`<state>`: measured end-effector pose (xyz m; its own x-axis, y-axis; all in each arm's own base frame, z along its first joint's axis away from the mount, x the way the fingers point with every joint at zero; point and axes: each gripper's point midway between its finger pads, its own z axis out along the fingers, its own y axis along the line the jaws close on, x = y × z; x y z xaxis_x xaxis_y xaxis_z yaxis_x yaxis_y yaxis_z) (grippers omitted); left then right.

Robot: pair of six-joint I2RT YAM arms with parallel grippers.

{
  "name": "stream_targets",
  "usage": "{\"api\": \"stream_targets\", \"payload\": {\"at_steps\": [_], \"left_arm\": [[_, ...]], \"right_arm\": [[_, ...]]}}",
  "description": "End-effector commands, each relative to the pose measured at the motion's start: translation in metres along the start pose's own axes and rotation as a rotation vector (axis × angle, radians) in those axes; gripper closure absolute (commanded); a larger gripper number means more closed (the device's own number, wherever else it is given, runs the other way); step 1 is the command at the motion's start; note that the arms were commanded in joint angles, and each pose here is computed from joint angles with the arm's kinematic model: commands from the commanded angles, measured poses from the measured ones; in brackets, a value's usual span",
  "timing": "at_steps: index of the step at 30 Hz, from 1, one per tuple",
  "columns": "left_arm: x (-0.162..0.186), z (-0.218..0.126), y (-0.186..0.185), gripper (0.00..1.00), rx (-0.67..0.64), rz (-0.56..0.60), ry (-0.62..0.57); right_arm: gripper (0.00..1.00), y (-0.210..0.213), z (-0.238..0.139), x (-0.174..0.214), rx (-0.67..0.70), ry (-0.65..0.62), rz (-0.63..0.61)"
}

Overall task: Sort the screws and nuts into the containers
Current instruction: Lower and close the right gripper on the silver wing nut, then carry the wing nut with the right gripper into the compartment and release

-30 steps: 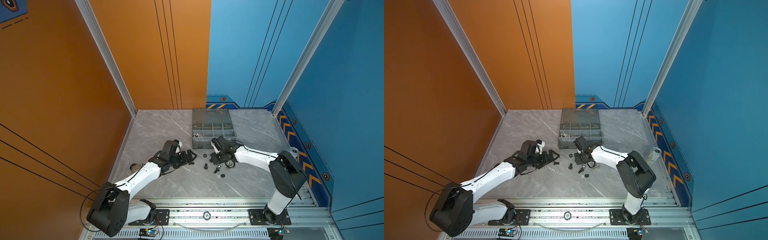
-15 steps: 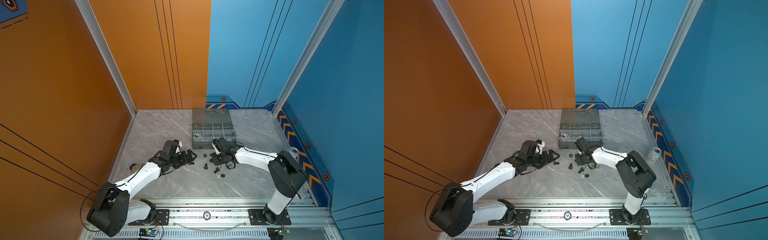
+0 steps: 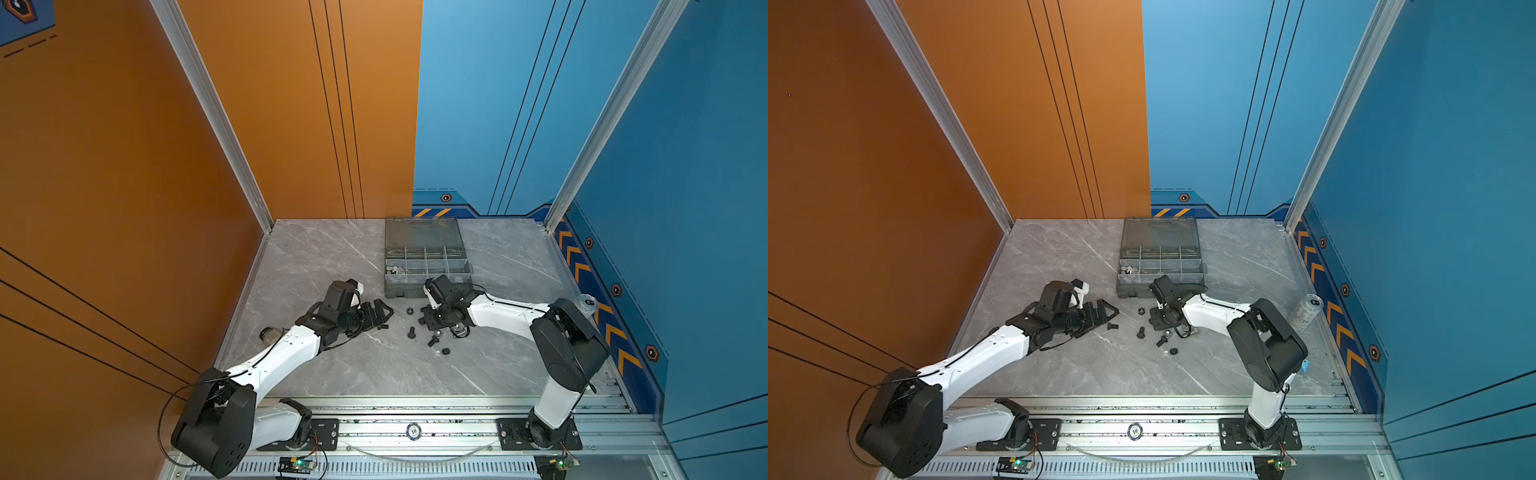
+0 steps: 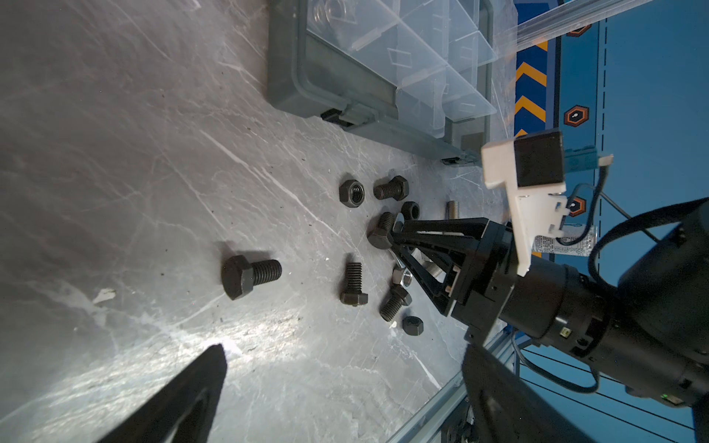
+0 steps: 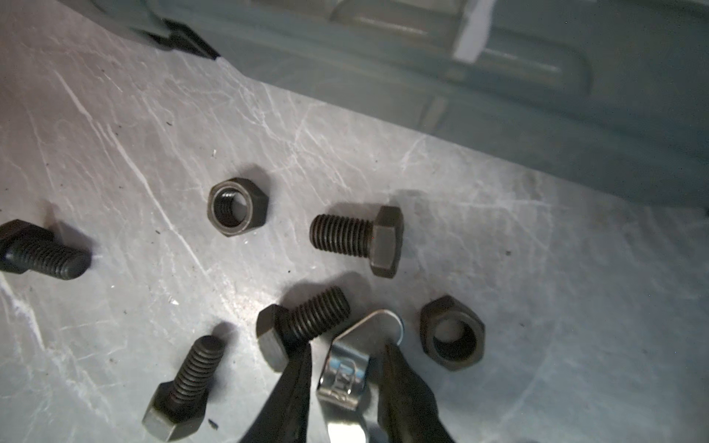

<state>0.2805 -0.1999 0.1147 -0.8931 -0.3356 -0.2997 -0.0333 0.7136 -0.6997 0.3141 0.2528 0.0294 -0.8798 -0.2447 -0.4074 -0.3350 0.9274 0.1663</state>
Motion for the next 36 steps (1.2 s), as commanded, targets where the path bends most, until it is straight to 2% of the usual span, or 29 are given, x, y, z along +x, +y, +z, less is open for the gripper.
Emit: {"api": "stream_targets", "payload": {"at_steps": [1, 11, 18, 22, 30, 36], "left_arm": [[0.005, -0.002, 0.003, 0.02, -0.016, -0.002, 0.004], [0.006, -0.002, 0.004, 0.02, -0.020, -0.002, 0.006], [0.006, -0.002, 0.005, 0.02, -0.022, -0.002, 0.006], [0.006, -0.002, 0.004, 0.02, -0.016, -0.001, 0.007], [0.005, -0.003, 0.003, 0.02, -0.006, 0.000, 0.003], [0.006, -0.003, 0.002, 0.02, 0.021, -0.013, -0.001]], "right_arm": [[0.67, -0.011, 0.010, 0.014, 0.035, 0.050, 0.015], [0.70, -0.008, 0.011, 0.018, 0.035, 0.063, 0.013], [0.88, -0.004, 0.009, 0.016, 0.016, 0.060, 0.010], [0.95, 0.002, -0.006, 0.002, -0.016, 0.012, 0.008], [0.98, 0.016, -0.048, -0.031, -0.087, -0.092, -0.021], [0.99, 0.033, -0.075, -0.072, -0.147, -0.196, -0.075]]}}
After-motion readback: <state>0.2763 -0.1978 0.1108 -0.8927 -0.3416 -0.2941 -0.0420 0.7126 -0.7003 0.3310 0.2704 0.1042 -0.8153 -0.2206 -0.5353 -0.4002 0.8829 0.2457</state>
